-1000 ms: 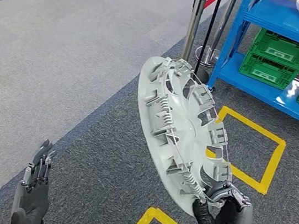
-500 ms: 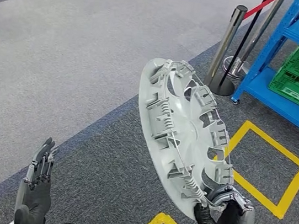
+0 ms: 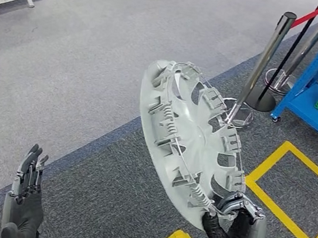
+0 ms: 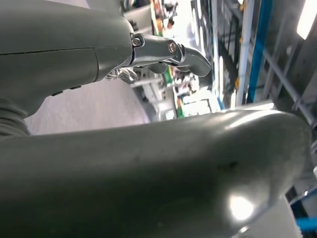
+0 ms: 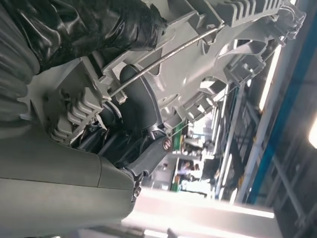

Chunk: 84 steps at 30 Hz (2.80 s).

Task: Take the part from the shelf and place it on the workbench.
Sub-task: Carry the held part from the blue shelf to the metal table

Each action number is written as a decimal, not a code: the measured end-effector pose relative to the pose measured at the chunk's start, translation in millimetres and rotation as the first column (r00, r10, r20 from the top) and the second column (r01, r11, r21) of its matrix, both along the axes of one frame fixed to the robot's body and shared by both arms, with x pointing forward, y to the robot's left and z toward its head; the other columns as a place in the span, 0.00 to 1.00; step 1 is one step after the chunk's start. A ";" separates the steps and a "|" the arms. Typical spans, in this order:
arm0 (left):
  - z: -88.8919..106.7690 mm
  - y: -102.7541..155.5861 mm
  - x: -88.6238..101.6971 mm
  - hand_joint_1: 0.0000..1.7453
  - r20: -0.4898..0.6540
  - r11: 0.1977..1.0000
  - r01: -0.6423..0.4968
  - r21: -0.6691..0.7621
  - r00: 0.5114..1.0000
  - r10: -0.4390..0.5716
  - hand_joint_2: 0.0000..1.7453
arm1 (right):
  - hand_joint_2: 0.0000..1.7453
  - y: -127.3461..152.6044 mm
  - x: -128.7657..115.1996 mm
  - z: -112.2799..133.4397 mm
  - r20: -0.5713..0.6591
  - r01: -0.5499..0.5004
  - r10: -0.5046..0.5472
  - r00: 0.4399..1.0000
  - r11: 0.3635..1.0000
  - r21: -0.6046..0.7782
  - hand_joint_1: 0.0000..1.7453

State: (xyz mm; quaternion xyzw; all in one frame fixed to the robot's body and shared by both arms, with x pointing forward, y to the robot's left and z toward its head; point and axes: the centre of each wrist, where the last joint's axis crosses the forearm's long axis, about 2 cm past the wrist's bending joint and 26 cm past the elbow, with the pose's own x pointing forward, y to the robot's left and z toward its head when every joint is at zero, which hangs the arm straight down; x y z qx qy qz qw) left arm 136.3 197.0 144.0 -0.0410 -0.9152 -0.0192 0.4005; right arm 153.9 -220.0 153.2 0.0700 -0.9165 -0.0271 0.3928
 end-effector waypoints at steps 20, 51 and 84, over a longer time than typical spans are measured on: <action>5.0 3.6 -2.4 0.00 0.013 1.000 -0.006 -0.002 1.000 0.006 0.00 | 1.00 2.3 -0.1 0.4 0.002 -0.011 0.011 1.000 1.000 -0.003 1.00; 39.2 22.2 -4.4 0.00 0.193 0.982 -0.189 0.027 0.965 0.181 0.00 | 1.00 9.7 -1.8 -1.3 -0.009 -0.042 0.042 0.999 0.999 -0.021 1.00; 64.8 215.9 -35.3 0.00 0.261 0.722 -0.592 0.358 0.806 0.531 0.00 | 1.00 4.2 -6.1 -12.6 -0.045 -0.075 0.073 0.996 0.996 -0.045 1.00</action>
